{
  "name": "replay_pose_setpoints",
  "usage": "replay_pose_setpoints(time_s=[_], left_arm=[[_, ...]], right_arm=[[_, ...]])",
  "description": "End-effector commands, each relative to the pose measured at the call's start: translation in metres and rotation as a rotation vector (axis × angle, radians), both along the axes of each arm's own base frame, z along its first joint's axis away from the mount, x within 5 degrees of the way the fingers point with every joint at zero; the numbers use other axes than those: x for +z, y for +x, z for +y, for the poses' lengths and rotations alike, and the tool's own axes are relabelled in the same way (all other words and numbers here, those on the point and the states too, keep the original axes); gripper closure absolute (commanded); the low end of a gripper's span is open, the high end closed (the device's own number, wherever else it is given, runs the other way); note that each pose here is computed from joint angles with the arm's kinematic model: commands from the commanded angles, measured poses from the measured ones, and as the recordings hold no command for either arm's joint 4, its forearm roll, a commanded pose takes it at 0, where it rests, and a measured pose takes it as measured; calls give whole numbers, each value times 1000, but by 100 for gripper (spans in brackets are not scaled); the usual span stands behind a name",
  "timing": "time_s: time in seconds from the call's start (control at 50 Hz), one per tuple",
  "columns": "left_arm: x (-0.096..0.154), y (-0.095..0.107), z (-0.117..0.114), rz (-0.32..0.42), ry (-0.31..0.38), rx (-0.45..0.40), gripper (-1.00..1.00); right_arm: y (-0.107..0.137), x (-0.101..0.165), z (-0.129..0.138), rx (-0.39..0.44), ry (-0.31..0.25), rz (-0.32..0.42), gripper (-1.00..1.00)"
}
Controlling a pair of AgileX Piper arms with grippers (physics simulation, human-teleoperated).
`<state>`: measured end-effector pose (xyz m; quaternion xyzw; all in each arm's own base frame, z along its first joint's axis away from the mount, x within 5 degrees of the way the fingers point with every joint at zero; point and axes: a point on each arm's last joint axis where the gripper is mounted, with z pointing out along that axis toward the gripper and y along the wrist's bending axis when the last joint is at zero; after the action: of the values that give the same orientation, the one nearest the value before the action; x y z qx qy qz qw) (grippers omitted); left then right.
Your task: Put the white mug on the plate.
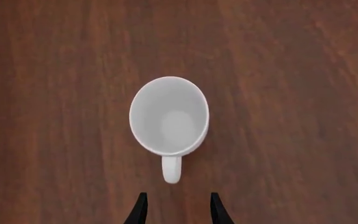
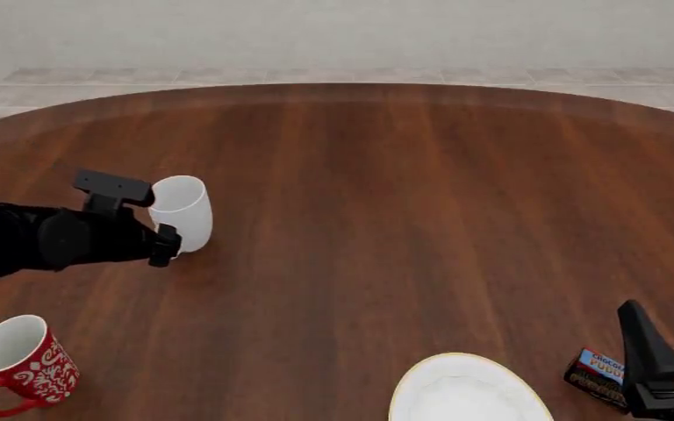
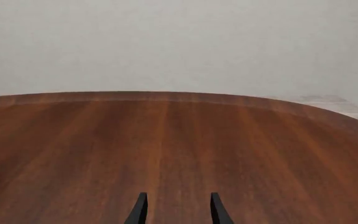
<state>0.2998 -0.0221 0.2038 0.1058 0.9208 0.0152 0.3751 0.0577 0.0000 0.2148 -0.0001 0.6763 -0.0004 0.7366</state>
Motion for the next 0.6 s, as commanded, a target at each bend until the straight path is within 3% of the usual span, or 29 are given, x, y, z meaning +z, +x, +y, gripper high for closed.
replay_pose_setpoints(time_s=[0.02, 0.6], left_arm=[[-8, 7, 1, 7, 2, 2, -100], [-28, 24, 3, 25, 7, 10, -100]], right_arm=[[0, 0, 0, 0, 0, 0, -100], [0, 0, 0, 0, 0, 0, -100]])
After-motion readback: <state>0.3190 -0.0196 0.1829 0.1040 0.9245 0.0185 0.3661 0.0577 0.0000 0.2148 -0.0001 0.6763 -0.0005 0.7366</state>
